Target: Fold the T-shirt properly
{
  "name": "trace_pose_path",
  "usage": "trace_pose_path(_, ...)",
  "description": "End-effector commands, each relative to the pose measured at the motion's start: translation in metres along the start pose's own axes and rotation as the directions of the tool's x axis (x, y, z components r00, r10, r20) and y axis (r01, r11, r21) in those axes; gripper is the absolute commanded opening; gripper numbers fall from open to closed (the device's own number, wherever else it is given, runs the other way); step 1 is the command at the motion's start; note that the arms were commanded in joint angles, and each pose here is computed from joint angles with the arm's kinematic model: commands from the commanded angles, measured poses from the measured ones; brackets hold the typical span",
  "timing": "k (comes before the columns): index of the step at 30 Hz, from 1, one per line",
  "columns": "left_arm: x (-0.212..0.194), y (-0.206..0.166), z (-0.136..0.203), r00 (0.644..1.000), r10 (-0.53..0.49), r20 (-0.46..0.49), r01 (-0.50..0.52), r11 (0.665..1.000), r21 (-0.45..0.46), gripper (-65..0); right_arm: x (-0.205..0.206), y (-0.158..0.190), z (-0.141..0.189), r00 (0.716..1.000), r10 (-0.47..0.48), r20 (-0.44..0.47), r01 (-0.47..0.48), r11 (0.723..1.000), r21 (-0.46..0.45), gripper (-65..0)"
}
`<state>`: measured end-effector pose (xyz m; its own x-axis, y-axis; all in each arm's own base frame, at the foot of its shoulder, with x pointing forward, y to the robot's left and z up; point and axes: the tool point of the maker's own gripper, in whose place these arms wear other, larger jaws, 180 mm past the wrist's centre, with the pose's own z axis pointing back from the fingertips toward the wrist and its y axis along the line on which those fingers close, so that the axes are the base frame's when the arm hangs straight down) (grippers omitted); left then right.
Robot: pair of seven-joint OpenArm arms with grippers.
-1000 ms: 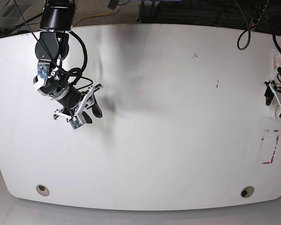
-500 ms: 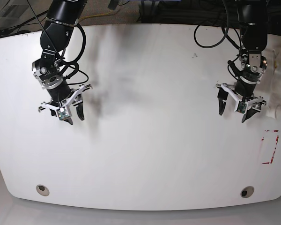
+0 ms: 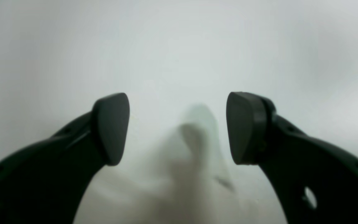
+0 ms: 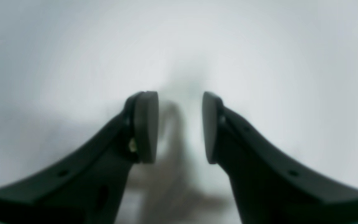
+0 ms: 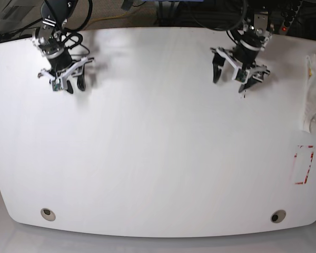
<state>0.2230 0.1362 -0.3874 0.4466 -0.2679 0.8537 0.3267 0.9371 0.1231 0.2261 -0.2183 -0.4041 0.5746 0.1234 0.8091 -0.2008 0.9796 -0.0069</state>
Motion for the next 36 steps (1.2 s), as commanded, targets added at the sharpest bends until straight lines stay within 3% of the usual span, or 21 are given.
trace_pose_path(1,0.014,-0.004,0.024,1.0,-0.009,0.026,0.008,1.0,0.01,-20.4,0.008,0.006,0.014,0.999,0.002,0.048,-0.003,1.0,0.018,-42.6)
trace_pose_path(9,-0.034,-0.034,0.089,0.987,0.06,-0.15,-0.061,0.998,-0.002,-20.4,-0.032,0.029,0.063,0.997,-0.065,-0.034,0.067,0.996,0.061,-42.6)
trace_pose_path(14,-0.069,-0.052,0.13,0.954,0.105,-0.279,-0.112,0.994,-0.006,-20.4,-0.06,0.042,0.098,0.989,-0.091,-0.118,0.102,0.991,0.082,-42.6)
trace_pose_path(18,-0.089,-0.069,0.159,0.918,0.161,-0.362,-0.174,0.985,-0.006,-20.3,-0.089,0.055,0.133,0.966,-0.156,-0.207,0.177,0.98,0.09,-42.6)
trace_pose_path(21,-0.101,-0.077,0.177,0.889,0.209,-0.408,-0.228,0.974,0.0,-20.1,-0.114,0.062,0.158,0.94,-0.181,-0.29,0.211,0.974,0.077,-42.6)
trace_pose_path(25,-0.129,-0.085,0.198,0.841,0.23,-0.49,-0.262,0.965,0.004,-19.9,-0.16,0.07,0.188,0.877,-0.242,-0.416,0.285,0.957,0.045,-42.6)
trace_pose_path(29,-0.169,-0.091,0.21,0.781,0.255,-0.57,-0.29,0.956,0.029,-19.9,-0.209,0.082,0.207,0.794,-0.31,-0.523,0.368,0.93,0.007,-42.6)
trace_pose_path(32,-0.199,-0.089,0.209,0.741,0.275,-0.613,-0.303,0.951,0.062,-19.9,-0.23,0.083,0.203,0.767,-0.331,-0.549,0.397,0.918,0.002,-42.6)
trace_pose_path(34,-0.224,-0.093,0.208,0.704,0.292,-0.648,-0.32,0.944,0.079,-19.9,-0.253,0.094,0.205,0.726,-0.367,-0.582,0.445,0.895,-0.01,-42.6)
trace_pose_path(36,-0.245,-0.096,0.207,0.669,0.307,-0.677,-0.335,0.937,0.095,-20.1,-0.27,0.1,0.2,0.703,-0.369,-0.607,0.46,0.888,-0.008,-42.6)
